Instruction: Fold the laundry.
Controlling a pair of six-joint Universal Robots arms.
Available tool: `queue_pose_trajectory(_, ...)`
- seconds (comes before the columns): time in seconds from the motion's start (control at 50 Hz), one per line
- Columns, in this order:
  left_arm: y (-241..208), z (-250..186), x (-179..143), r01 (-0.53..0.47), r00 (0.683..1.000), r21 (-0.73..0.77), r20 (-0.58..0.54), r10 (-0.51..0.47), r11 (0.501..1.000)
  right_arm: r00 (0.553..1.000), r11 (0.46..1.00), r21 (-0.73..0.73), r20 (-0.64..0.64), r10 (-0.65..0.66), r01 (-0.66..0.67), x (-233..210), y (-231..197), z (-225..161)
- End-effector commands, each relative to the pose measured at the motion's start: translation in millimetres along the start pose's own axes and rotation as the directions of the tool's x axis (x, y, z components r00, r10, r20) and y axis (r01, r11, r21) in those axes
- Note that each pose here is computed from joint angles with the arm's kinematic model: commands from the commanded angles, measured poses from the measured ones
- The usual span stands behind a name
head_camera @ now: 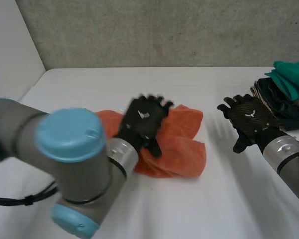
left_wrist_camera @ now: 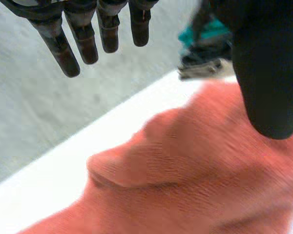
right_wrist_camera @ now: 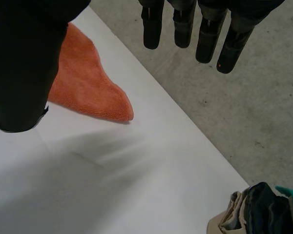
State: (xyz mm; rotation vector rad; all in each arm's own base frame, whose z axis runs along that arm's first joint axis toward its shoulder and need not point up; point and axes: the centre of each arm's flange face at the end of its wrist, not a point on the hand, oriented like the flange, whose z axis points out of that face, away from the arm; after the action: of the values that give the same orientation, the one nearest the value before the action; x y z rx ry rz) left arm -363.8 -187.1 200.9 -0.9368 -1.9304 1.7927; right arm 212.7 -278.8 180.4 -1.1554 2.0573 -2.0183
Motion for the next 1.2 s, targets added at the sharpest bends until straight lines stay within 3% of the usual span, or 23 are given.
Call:
queue_pose_trajectory(0.02,-47.1,-19.1,-61.2,0.000,0.986,0.161,0.167,-0.027,0.987,1.000,1.000,0.003,-0.004,-0.006,0.006,5.5,-15.6,-0.1)
queue_pose_trajectory(0.12,-45.9,-17.2,-104.0,-0.003,0.961,0.142,0.273,-0.036,0.990,0.999,0.999,-0.045,0.051,0.014,-0.012,13.3,-46.4,-2.9)
queue_pose_trajectory(0.22,-12.6,-12.2,-135.2,-0.021,0.940,-0.029,0.340,0.030,0.999,0.985,0.990,-0.139,0.167,0.052,-0.029,4.5,-60.6,-0.7)
queue_pose_trajectory(0.38,56.6,-0.3,-128.5,-0.157,0.943,-0.312,0.234,0.236,0.937,0.929,0.979,-0.200,0.368,0.033,0.045,-47.1,-70.9,5.6)
queue_pose_trajectory(0.54,91.0,14.1,-121.3,-0.196,0.952,-0.366,0.149,0.266,0.909,0.879,0.976,-0.195,0.477,0.007,0.098,-102.7,-49.1,6.5)
queue_pose_trajectory(0.7,102.2,26.8,-115.5,-0.209,0.958,-0.360,0.114,0.265,0.909,0.949,0.986,-0.134,0.311,-0.055,0.101,-104.5,-34.6,21.3)
queue_pose_trajectory(0.92,92.9,31.7,-120.0,-0.217,0.946,-0.328,0.162,0.281,0.919,0.968,0.989,-0.109,0.241,-0.070,0.099,-94.6,-33.8,22.5)
queue_pose_trajectory(0.98,67.3,23.9,-118.7,-0.222,0.939,-0.283,0.196,0.283,0.933,0.974,0.993,-0.064,0.208,-0.087,0.102,-84.5,-51.4,18.3)
queue_pose_trajectory(1.08,1.9,-4.8,-117.1,-0.241,0.925,-0.128,0.269,0.267,0.962,0.991,0.988,0.078,-0.007,-0.136,0.136,-21.4,-109.8,8.6)
queue_pose_trajectory(1.2,-72.8,-48.9,-117.2,-0.196,0.926,0.108,0.346,0.148,0.975,0.971,0.956,0.220,-0.183,-0.152,0.191,29.1,-164.9,-3.8)
